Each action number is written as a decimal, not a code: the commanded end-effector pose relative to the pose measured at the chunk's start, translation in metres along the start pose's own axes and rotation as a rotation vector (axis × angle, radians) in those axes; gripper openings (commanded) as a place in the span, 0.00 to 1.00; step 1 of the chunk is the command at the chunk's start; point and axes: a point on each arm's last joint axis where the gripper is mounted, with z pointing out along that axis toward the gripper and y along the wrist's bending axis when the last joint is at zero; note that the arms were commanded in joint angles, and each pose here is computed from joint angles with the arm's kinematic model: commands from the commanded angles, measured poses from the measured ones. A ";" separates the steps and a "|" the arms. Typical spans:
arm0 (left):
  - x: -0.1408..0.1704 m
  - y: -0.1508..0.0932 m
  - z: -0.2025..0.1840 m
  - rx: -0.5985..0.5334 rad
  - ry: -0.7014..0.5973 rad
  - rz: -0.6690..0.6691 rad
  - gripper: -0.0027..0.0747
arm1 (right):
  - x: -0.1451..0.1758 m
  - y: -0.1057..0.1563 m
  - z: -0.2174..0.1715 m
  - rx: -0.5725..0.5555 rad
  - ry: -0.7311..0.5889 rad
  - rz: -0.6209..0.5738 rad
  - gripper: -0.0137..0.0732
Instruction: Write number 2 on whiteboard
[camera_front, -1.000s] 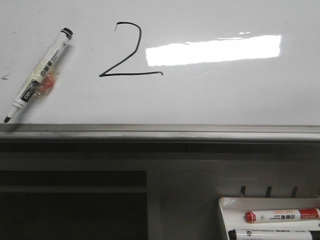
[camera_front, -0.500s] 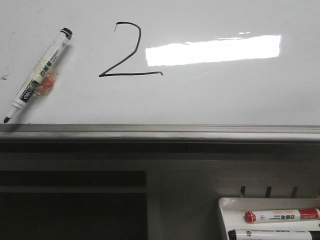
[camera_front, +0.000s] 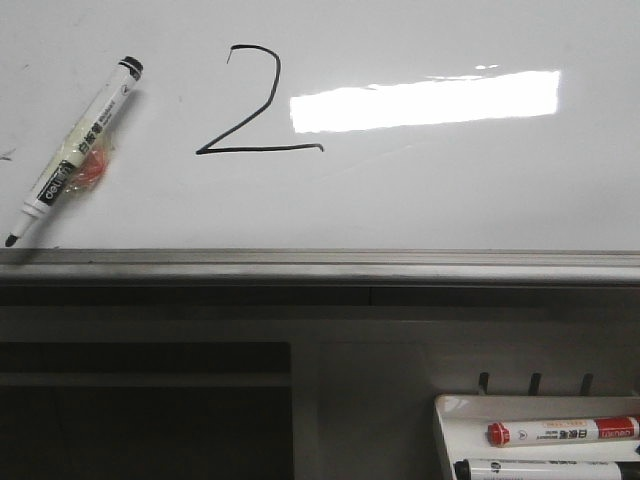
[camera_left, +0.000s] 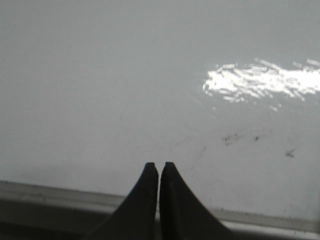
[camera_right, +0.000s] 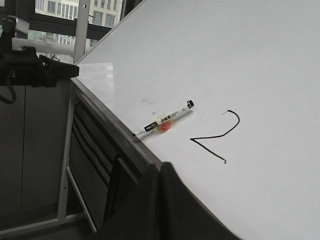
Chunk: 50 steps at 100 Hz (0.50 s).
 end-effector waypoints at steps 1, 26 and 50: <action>0.004 0.001 -0.002 -0.005 0.006 0.006 0.01 | -0.012 -0.006 -0.001 0.054 -0.065 0.008 0.09; 0.019 0.002 -0.003 -0.023 0.170 0.009 0.01 | -0.012 -0.006 -0.001 0.054 -0.065 0.008 0.09; 0.019 0.002 -0.003 -0.023 0.172 0.006 0.01 | -0.012 -0.006 -0.001 0.054 -0.065 0.008 0.09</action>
